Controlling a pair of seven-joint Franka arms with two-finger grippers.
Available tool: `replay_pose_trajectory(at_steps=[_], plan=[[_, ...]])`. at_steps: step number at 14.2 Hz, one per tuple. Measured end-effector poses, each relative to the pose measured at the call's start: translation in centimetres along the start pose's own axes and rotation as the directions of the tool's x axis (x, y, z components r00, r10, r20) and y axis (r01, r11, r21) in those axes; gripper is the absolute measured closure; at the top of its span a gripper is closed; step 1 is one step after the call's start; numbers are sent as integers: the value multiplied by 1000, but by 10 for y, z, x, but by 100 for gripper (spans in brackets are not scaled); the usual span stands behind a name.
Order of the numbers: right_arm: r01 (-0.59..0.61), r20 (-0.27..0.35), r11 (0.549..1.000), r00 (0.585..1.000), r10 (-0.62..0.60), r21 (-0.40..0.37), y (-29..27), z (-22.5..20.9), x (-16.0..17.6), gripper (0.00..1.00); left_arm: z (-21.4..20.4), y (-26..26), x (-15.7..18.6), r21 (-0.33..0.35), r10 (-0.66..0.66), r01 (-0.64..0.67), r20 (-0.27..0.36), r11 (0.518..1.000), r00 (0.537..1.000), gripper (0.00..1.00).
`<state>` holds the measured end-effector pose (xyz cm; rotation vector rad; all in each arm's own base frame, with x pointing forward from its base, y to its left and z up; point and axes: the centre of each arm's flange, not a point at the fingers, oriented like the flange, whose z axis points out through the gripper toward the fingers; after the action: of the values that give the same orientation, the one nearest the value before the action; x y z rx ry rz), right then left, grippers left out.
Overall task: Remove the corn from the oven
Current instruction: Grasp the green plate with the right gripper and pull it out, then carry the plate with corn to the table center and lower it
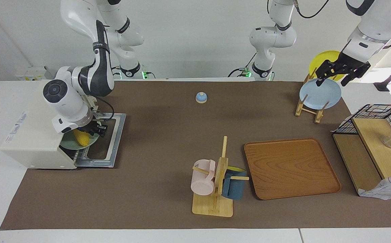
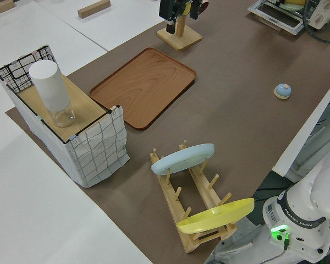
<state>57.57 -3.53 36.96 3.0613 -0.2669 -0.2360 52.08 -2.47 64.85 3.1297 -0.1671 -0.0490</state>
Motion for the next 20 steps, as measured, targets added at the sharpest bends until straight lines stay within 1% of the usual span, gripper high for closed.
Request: replay_pose_trajectory(at_steps=[1,2,3,5,6,8,10,12,14,15,16,18,19,20], plan=[[6,-3,1000,1000,-6,-5,-2,2,-1,59,0,0,0,0,0,0,0,1000,1000,0],[19,-6,1000,1000,-19,-20,-3,3,-1,59,0,0,0,0,0,0,0,1000,1000,0],[43,-8,998,999,-43,-48,-4,4,-1,65,0,0,0,0,0,0,0,1000,1000,0],[91,-12,991,996,-93,-97,-14,3,-3,93,0,0,0,0,0,0,0,1000,1000,0],[111,-19,987,993,-114,-114,-21,-1,-4,97,0,0,0,0,0,0,0,1000,1000,0],[154,-22,978,987,-158,-142,-40,-9,-9,97,0,0,0,0,0,0,0,1000,1000,0],[196,-20,968,979,-202,-158,-78,-30,-12,97,0,0,0,0,0,0,0,1000,1000,0],[167,-30,971,984,-175,-171,-150,-72,-19,97,0,0,0,0,0,0,0,1000,1000,0],[102,-28,985,994,-107,-141,-256,-106,-38,97,0,0,0,0,0,0,0,1000,1000,0],[62,-38,990,997,-67,-124,-310,-111,-50,97,0,0,0,0,0,0,0,1000,1000,0],[28,-48,994,998,-33,-110,-356,-106,-61,97,0,0,0,0,0,0,0,1000,1000,0],[-20,-69,998,998,16,-61,-436,-76,-84,97,0,0,0,0,0,0,0,1000,1000,0],[-40,-73,999,997,38,-29,-469,-56,-95,97,0,0,0,0,0,0,0,1000,1000,0],[-50,-74,999,996,49,-13,-489,-40,-103,97,0,0,0,0,0,0,0,1000,1000,0]])
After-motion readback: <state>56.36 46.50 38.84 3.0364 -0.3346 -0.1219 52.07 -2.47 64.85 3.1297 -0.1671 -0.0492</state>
